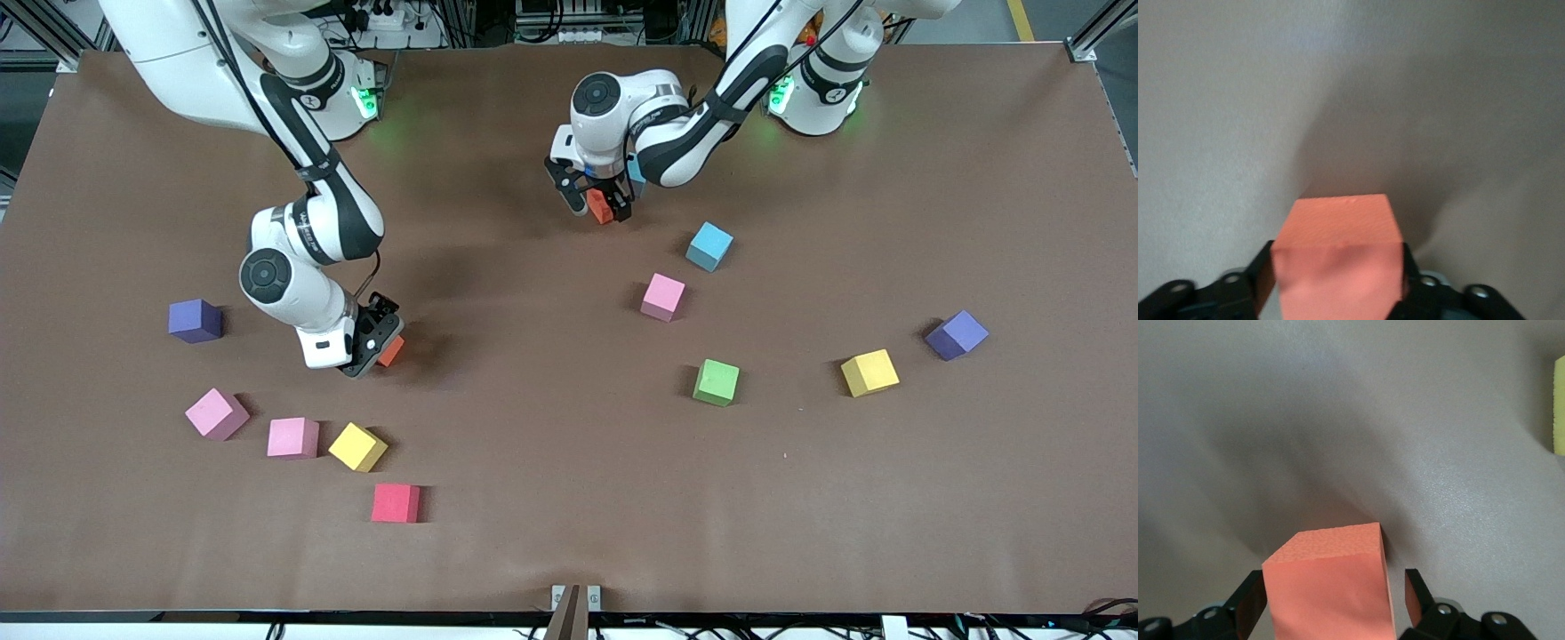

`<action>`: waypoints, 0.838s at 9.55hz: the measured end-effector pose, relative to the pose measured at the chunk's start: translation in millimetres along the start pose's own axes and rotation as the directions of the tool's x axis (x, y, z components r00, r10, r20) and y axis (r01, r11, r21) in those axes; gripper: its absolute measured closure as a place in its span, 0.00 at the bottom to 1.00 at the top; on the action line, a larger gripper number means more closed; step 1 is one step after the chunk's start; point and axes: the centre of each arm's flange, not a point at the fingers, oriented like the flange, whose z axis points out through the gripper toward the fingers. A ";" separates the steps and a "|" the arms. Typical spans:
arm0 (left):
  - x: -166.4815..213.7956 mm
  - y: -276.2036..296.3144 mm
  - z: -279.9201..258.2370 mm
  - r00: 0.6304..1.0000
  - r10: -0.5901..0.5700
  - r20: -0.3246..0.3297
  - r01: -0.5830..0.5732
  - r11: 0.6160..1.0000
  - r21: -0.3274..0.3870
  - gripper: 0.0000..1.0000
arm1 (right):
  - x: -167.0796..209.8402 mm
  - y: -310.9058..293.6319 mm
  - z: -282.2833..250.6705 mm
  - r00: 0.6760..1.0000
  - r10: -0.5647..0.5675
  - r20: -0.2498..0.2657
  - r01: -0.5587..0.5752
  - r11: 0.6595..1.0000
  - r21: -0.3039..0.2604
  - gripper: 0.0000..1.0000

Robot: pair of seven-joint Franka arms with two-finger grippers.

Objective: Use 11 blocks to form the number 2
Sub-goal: 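Carry the orange cube with the left gripper to the table center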

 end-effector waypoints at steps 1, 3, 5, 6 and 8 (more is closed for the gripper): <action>4.3 2.8 -2.1 1.000 0.007 -0.008 -0.007 1.000 0.000 0.40 | 0.0 0.0 0.0 1.000 -0.007 0.000 0.007 1.000 0.000 0.14; 10.9 13.6 -8.4 0.999 0.025 -0.025 -0.025 1.000 0.003 0.40 | 0.2 0.3 -0.6 1.000 -0.019 -0.002 0.019 1.000 -0.002 0.35; 17.3 23.7 -15.6 0.998 0.045 -0.044 -0.045 0.999 0.008 0.40 | 0.3 0.5 -1.7 0.999 -0.038 -0.003 0.038 0.999 -0.004 0.42; 20.4 30.6 -19.3 0.996 0.071 -0.053 -0.071 0.997 0.012 0.40 | 0.6 0.3 -1.9 0.999 -0.046 -0.004 0.046 0.999 -0.004 0.42; 31.4 50.0 -33.4 0.979 0.182 -0.086 -0.181 0.983 0.024 0.40 | 5.5 -2.9 -6.1 0.998 -0.059 -0.006 0.059 0.998 -0.004 0.42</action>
